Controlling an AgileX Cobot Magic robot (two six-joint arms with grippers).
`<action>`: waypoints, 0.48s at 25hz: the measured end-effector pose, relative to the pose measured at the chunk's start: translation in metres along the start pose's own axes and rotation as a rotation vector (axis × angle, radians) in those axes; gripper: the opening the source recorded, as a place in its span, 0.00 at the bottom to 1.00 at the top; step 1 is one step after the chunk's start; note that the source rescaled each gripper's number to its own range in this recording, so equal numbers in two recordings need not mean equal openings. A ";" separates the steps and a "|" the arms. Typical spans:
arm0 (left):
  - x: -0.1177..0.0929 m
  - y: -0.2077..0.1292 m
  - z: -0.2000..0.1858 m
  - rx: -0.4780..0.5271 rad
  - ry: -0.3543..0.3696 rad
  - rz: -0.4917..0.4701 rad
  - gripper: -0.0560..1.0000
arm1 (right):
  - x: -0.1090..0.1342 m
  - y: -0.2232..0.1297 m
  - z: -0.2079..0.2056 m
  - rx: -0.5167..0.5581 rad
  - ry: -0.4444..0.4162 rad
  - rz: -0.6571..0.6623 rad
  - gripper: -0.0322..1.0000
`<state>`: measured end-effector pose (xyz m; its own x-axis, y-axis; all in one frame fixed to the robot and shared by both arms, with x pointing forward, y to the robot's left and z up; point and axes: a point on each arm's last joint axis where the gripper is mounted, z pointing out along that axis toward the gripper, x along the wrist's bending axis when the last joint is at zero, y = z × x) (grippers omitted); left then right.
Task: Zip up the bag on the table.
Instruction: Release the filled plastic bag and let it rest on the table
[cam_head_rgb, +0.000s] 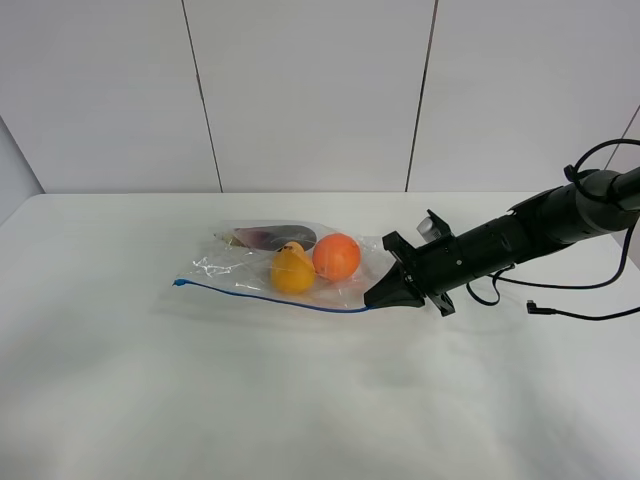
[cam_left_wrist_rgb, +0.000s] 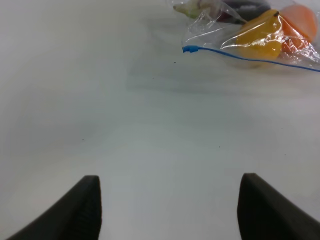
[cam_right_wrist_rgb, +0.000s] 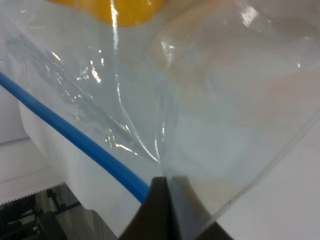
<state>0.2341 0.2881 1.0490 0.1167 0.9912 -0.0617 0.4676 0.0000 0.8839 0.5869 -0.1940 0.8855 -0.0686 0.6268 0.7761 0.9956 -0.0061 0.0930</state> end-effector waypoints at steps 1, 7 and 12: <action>0.000 0.000 0.000 0.000 0.000 0.001 0.85 | 0.000 0.000 0.000 0.000 0.000 0.000 0.03; 0.000 0.000 0.000 0.000 0.000 0.001 0.85 | 0.000 0.000 0.000 0.000 0.000 0.000 0.03; 0.000 0.000 0.000 0.000 0.000 0.001 0.85 | 0.000 0.000 0.000 0.001 0.001 0.000 0.03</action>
<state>0.2341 0.2881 1.0490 0.1172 0.9912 -0.0608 0.4675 -0.0010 0.8840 0.5868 -0.1939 0.8855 -0.0687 0.6262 0.7766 0.9957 -0.0056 0.0926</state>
